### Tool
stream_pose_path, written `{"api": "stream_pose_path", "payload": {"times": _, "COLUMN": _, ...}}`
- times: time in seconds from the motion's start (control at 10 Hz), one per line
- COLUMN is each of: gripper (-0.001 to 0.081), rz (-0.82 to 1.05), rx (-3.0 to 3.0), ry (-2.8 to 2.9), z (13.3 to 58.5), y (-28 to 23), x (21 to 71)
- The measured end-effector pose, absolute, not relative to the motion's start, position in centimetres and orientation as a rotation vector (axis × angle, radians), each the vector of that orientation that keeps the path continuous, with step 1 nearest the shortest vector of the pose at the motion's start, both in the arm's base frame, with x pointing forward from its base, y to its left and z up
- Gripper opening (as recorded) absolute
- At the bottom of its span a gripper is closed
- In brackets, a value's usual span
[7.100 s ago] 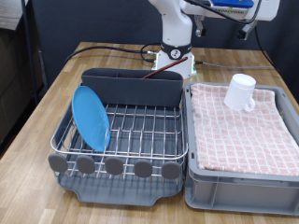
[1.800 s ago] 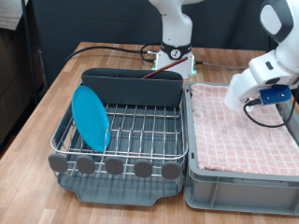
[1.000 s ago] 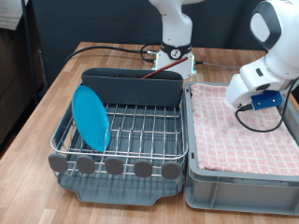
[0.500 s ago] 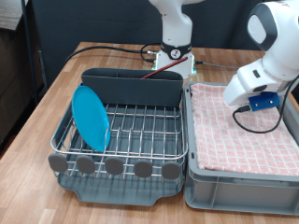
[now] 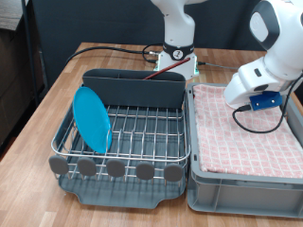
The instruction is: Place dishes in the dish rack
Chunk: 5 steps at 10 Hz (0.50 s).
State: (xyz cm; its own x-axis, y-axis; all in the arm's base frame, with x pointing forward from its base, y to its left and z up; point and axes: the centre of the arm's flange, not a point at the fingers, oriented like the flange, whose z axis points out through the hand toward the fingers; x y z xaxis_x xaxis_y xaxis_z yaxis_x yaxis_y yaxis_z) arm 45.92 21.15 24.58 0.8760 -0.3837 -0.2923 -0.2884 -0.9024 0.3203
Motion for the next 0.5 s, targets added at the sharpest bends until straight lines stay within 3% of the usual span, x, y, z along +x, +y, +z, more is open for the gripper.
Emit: {"api": "stream_pose_path", "payload": {"times": 0.5, "gripper": 0.0072, "rz": -0.421, "rx": 2.819, "ry": -0.591, "z": 30.1, "y": 19.6, "x": 48.2}}
